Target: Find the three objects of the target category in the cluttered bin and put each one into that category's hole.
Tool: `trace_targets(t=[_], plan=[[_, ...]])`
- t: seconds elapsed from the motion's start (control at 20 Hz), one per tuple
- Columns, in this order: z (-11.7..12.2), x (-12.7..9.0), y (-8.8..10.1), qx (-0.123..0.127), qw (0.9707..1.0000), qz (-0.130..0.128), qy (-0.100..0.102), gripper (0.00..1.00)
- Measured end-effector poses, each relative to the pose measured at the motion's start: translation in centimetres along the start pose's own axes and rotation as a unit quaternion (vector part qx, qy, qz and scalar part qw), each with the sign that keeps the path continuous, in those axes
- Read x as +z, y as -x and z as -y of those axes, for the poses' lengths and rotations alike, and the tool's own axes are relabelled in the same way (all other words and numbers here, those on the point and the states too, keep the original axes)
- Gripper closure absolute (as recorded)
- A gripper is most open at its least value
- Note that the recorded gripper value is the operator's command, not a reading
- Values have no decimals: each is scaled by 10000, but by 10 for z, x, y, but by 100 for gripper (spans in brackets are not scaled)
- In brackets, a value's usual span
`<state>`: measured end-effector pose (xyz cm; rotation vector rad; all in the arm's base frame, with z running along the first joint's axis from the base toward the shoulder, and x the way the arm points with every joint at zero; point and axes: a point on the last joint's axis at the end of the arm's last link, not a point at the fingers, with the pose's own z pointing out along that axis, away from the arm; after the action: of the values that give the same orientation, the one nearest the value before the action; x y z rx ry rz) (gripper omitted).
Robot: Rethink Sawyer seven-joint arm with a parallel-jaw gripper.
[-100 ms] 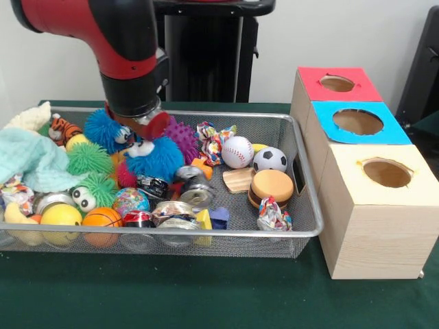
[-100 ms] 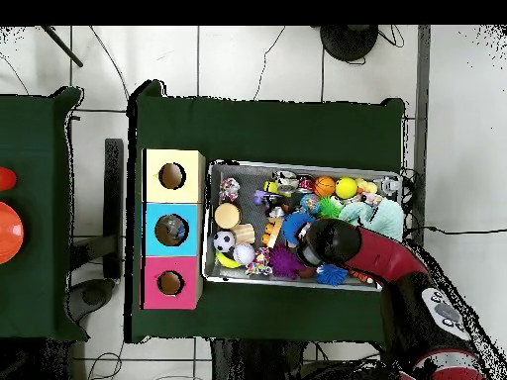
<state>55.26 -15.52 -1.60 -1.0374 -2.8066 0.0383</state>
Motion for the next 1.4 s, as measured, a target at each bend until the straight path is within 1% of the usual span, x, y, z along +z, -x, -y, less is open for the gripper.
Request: trace_targets(t=[0.15, 0.3, 0.45, 1.05, 1.1, 1.3, 1.4], plan=[[14, 6, 5, -53, 9999, 124, -27, 100], [19, 10, 6, -102, 9997, 217, -32, 100], [21, 13, 6, -209, 9993, 320, -50, 100], [22, 15, 5, -325, 9989, 338, -73, 100], [20, 15, 5, -346, 9987, 366, -69, 0], [21, 16, 5, -368, 9985, 402, -74, 0], [19, 20, 3, -397, 9983, 423, -80, 0]])
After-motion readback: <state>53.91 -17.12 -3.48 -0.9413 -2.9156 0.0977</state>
